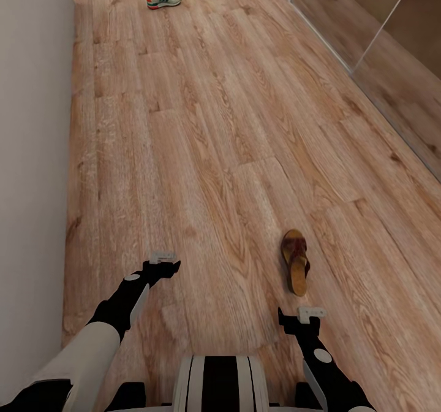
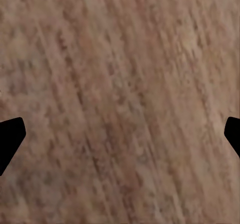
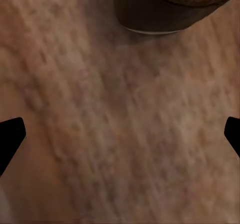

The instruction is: Pick up the two gym shoes and the two sandals from the corridor floor and place them onto the hallstand (shoe rack) in the corridor, making sure they are on the rack and not on the floor. Arrange them so the two gym shoes are next to each other and the two sandals are next to each other.

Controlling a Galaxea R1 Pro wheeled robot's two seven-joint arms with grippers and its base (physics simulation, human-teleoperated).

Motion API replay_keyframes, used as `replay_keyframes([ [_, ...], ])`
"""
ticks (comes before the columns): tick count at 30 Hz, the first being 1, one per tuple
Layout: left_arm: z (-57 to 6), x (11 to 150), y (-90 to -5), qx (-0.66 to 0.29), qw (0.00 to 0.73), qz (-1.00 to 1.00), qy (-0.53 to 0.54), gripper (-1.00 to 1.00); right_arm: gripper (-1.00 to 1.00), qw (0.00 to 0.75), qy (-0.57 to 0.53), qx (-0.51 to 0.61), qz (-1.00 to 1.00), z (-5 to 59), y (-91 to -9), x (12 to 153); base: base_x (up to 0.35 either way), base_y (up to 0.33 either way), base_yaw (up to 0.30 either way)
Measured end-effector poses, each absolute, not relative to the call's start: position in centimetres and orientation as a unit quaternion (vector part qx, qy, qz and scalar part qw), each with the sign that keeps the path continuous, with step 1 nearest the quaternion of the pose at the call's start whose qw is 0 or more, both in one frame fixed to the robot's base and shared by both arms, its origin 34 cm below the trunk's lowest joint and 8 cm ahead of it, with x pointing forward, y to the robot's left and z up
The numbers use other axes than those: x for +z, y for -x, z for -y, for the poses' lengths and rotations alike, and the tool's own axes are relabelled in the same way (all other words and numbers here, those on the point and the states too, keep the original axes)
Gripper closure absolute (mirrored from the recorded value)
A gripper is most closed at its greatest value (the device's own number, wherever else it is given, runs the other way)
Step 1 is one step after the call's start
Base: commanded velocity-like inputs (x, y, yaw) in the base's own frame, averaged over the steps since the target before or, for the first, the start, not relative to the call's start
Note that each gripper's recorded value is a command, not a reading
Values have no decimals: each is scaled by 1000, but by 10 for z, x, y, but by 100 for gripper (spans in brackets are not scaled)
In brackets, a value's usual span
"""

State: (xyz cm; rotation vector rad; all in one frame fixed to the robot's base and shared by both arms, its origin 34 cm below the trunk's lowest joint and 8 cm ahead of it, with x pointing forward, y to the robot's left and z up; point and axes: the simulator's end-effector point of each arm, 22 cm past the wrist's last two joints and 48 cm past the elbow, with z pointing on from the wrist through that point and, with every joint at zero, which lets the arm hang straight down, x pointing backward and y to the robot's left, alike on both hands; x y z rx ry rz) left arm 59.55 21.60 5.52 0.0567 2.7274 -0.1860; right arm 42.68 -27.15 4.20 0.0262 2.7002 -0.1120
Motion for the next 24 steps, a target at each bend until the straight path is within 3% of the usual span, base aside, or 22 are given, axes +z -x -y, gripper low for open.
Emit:
replay_keyframes([
  [17,-217,55,-596,-65,203,-977,-19,-100,-100,218,-10,-40,-975,271,-427,42,41,0,0],
  [24,-217,55,-596,-66,203,-977,-20,-100,-100,218,-10,-40,-975,271,-427,42,154,0,0],
])
